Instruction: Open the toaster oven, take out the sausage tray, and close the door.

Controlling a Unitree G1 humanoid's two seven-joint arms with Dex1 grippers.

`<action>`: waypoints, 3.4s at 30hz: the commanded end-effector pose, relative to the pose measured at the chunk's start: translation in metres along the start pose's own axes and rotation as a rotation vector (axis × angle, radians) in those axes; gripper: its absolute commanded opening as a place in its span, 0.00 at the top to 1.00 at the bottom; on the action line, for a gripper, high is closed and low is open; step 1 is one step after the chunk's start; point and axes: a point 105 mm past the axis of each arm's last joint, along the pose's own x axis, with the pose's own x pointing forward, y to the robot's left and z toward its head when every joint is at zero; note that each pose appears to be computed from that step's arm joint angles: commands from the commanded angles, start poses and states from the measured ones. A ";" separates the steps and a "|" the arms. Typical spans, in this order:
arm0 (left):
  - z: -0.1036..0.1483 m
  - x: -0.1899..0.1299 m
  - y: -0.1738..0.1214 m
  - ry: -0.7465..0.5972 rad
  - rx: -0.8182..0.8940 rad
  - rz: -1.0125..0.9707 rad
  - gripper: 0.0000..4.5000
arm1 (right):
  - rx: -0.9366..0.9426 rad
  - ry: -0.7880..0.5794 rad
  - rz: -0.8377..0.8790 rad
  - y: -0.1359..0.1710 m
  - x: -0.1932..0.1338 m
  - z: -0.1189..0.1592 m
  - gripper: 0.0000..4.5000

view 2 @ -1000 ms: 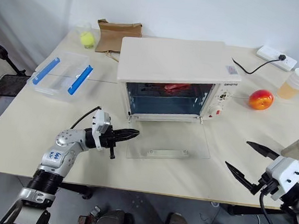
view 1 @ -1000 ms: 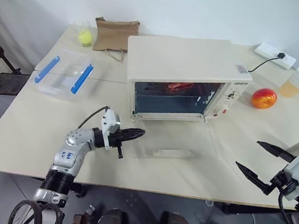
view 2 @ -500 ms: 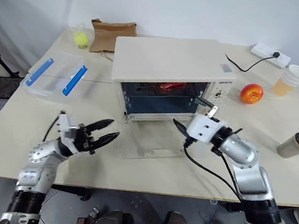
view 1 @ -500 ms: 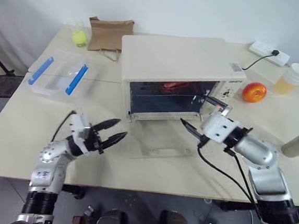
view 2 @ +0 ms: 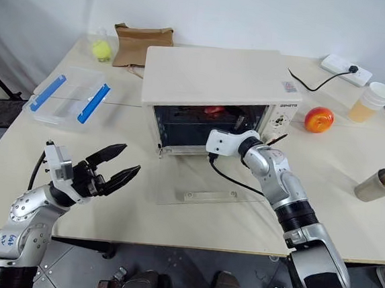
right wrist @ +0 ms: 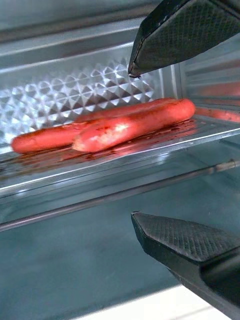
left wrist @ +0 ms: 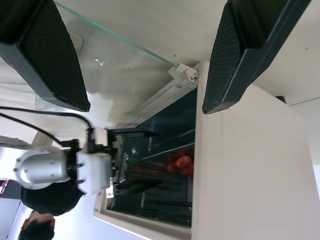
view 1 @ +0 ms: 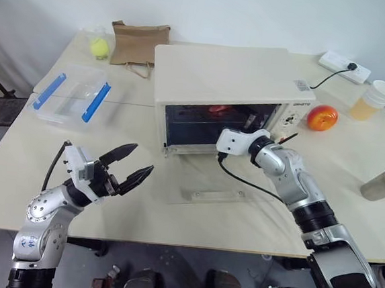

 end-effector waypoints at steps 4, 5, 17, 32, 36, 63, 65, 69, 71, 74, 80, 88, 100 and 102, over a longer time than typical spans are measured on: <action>0.008 0.005 -0.008 -0.024 0.018 -0.021 0.14 | -0.028 -0.041 -0.043 -0.009 0.007 0.012 0.42; 0.007 0.006 -0.009 -0.023 0.016 -0.025 0.14 | -0.029 -0.043 -0.042 -0.009 0.007 0.012 0.49; 0.003 0.035 -0.011 -0.044 0.001 -0.131 0.14 | -0.066 -0.107 -0.070 -0.024 0.005 0.025 1.00; 0.013 0.071 0.003 -0.121 0.020 -0.190 0.14 | -0.088 -0.169 -0.020 -0.012 -0.011 0.044 1.00; 0.020 0.080 0.008 -0.154 0.014 -0.183 0.14 | -0.081 -0.186 -0.005 -0.009 -0.013 0.048 1.00; 0.014 0.060 0.021 -0.103 -0.031 -0.173 0.14 | -0.064 -0.186 0.091 0.015 -0.108 0.046 1.00; 0.013 0.061 0.021 -0.101 -0.034 -0.176 0.14 | -0.065 -0.183 0.090 0.014 -0.113 0.047 1.00; 0.012 0.061 0.020 -0.096 -0.044 -0.182 0.14 | -0.077 -0.175 0.092 0.013 -0.121 0.046 1.00; 0.010 0.059 0.019 -0.089 -0.055 -0.185 0.14 | -0.083 -0.175 0.095 0.013 -0.126 0.046 1.00; 0.007 0.055 0.018 -0.072 -0.083 -0.185 0.14 | -0.100 -0.181 0.103 0.012 -0.134 0.047 1.00; 0.002 0.042 0.010 -0.003 -0.295 -0.165 0.14 | -0.129 -0.206 0.110 0.010 -0.150 0.051 1.00; -0.006 0.052 -0.014 0.143 -0.798 -0.186 0.14 | -0.132 -0.247 0.180 0.020 -0.151 0.056 1.00; -0.014 0.057 -0.026 0.281 -1.072 -0.204 0.18 | -0.133 -0.263 0.203 0.023 -0.146 0.055 1.00; -0.016 0.057 -0.027 0.290 -1.119 -0.193 0.26 | -0.136 -0.267 0.199 0.022 -0.145 0.056 1.00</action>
